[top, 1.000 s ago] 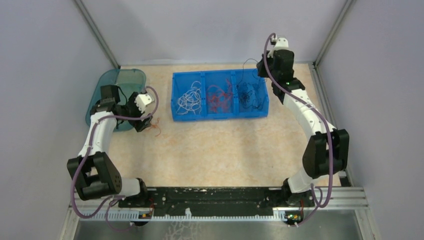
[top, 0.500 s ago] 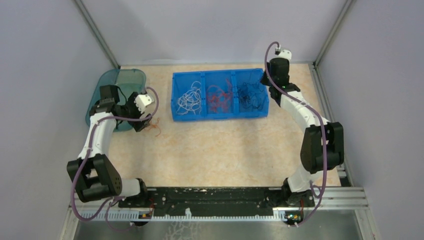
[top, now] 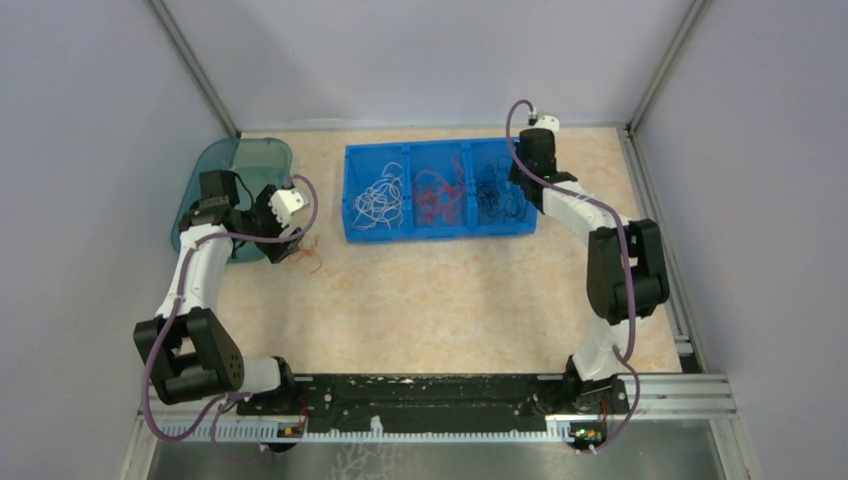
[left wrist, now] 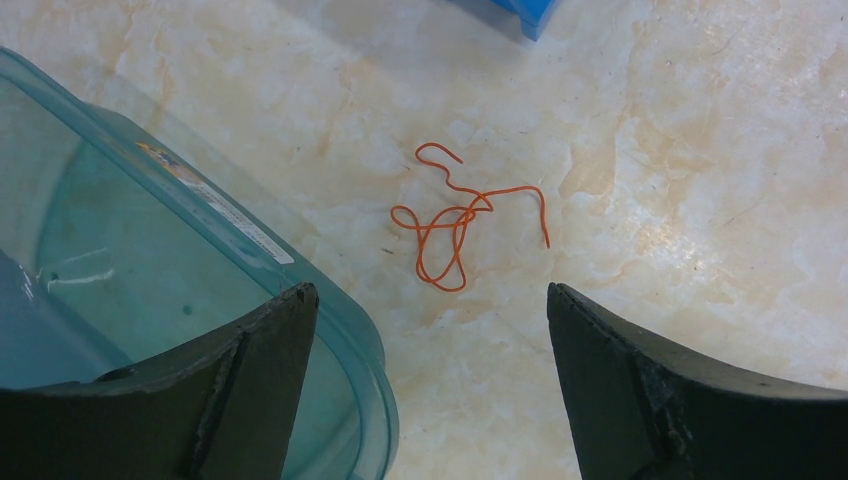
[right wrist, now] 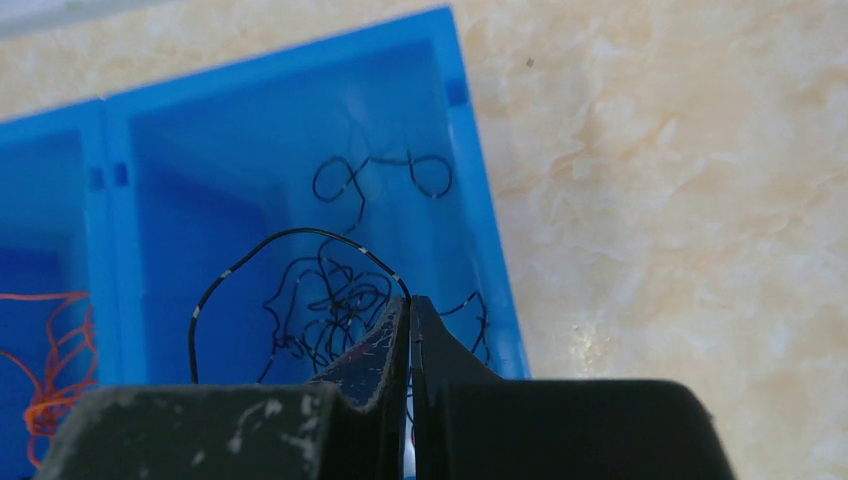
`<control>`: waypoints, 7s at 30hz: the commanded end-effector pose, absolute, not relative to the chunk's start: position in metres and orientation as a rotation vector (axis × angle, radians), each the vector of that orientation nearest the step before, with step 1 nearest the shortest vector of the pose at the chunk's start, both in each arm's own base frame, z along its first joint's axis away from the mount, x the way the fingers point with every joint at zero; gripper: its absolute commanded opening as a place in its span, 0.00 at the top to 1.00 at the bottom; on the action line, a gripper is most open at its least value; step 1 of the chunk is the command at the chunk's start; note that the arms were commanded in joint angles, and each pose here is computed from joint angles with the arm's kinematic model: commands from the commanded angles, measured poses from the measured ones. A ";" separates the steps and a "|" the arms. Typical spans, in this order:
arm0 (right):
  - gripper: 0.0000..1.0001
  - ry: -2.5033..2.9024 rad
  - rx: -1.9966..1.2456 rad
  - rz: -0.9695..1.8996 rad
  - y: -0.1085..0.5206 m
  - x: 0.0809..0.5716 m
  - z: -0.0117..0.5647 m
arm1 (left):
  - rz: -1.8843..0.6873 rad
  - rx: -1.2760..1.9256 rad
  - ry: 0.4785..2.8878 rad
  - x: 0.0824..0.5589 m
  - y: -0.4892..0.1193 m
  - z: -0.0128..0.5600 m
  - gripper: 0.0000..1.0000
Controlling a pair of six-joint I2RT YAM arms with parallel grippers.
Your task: Untangle the cables
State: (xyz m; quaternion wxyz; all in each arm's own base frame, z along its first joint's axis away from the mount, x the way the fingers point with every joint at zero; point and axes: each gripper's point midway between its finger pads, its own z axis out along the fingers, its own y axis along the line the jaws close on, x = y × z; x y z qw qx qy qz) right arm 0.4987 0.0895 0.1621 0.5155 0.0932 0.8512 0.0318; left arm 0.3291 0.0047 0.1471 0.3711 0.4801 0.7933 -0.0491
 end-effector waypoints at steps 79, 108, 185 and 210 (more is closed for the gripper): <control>0.98 1.979 -0.195 -0.019 0.149 0.489 0.169 | -0.154 1.288 2.026 0.318 0.004 0.148 0.10; 0.25 1.768 -0.109 0.324 0.165 0.406 0.290 | -0.281 1.417 2.095 0.331 -0.022 0.072 0.27; 0.61 1.738 0.220 0.446 0.111 0.527 0.221 | -0.501 1.167 1.819 0.438 -0.299 0.269 0.00; 0.06 1.649 0.126 0.333 0.100 0.466 0.298 | -0.428 0.596 2.040 0.423 -0.098 0.258 0.00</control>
